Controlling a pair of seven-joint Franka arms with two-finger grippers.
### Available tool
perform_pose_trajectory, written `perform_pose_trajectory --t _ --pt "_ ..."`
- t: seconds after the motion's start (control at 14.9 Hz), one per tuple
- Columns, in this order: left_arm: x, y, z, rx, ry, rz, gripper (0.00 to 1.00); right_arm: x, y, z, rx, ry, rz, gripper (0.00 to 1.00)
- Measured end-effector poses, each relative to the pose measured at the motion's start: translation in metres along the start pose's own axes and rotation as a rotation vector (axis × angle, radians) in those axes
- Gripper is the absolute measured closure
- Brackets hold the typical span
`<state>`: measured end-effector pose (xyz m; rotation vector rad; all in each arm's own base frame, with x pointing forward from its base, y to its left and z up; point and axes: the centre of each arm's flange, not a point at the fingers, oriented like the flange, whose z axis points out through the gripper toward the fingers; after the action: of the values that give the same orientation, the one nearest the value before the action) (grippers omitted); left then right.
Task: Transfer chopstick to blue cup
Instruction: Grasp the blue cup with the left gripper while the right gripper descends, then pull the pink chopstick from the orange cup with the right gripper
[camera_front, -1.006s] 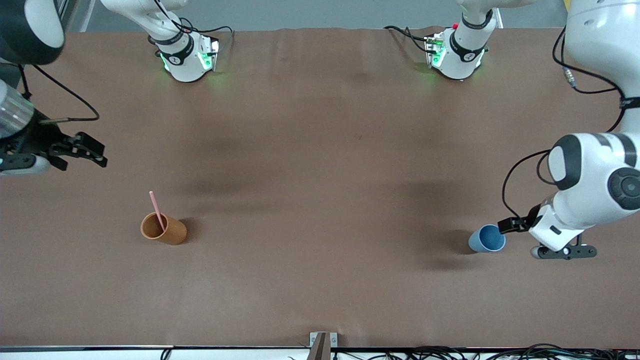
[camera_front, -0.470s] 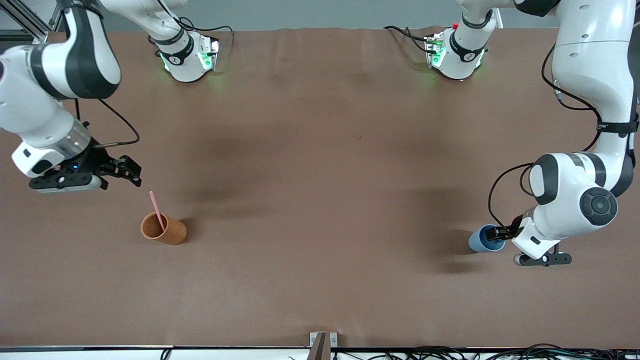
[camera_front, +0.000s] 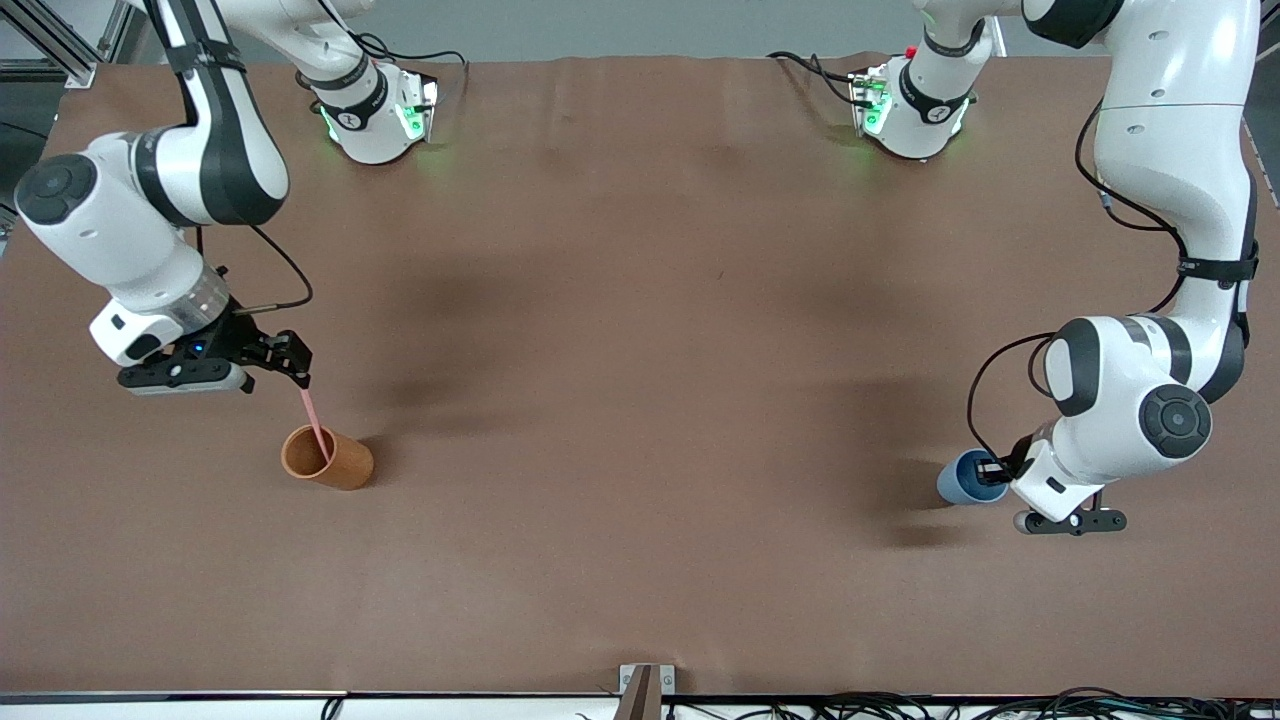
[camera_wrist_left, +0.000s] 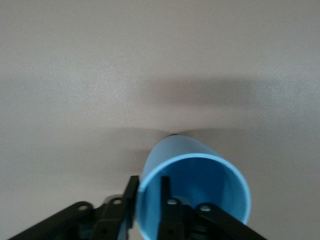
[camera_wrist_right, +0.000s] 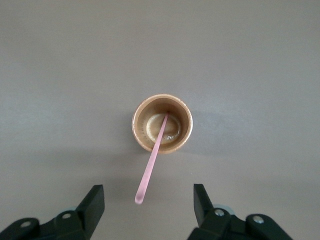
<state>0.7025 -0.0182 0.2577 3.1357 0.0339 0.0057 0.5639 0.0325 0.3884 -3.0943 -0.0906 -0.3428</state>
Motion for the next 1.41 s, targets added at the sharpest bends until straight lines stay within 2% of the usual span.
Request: perform_pose_trajectory --t 0.07,0.13,0.2,0.27,0.34,0.47,0.54,0.67,0.87,1.01,1.27,1.41 --pt "0.001 0.0 -0.001 0.0 0.003 0.001 0.87 -0.002 -0.002 0.008 -0.001 0.002 -0.002 0.23" --pt "0.002 0.001 -0.004 -0.001 0.01 0.002 0.87 -0.004 -0.003 0.015 -0.001 -0.002 0.0 0.27" --pt "0.004 0.005 -0.011 -0.003 0.023 0.007 0.92 -0.006 -0.005 0.02 -0.001 -0.007 0.003 0.27" --pt "0.006 0.013 -0.022 -0.007 0.04 0.018 0.95 -0.006 -0.006 0.022 -0.001 -0.009 0.005 0.32" --pt "0.006 0.028 -0.038 -0.012 0.061 0.038 0.95 -0.006 -0.007 0.022 -0.001 -0.01 0.005 0.32" --pt "0.002 0.069 -0.072 -0.018 0.093 0.077 0.95 -0.006 -0.007 0.022 -0.001 -0.009 0.005 0.41" --pt "-0.004 0.097 -0.086 -0.022 0.1 0.085 0.95 -0.006 -0.007 0.022 -0.001 -0.009 0.005 0.42" --pt "-0.023 0.168 -0.098 -0.034 0.102 0.096 0.95 -0.006 -0.006 0.022 -0.001 -0.009 0.008 0.57" --pt "-0.067 0.286 -0.095 -0.055 0.093 0.036 0.95 -0.007 -0.006 0.024 -0.002 -0.012 0.008 0.6" --pt "-0.092 0.344 -0.088 -0.067 0.086 -0.011 0.95 -0.007 -0.006 0.025 -0.002 -0.014 0.009 0.65" --pt "-0.124 0.421 -0.057 -0.072 0.065 -0.046 0.95 -0.008 -0.006 0.025 -0.002 -0.015 0.021 0.7" --pt "-0.141 0.449 -0.04 -0.068 0.052 -0.064 0.95 -0.008 -0.006 0.025 -0.002 -0.015 0.027 0.83"
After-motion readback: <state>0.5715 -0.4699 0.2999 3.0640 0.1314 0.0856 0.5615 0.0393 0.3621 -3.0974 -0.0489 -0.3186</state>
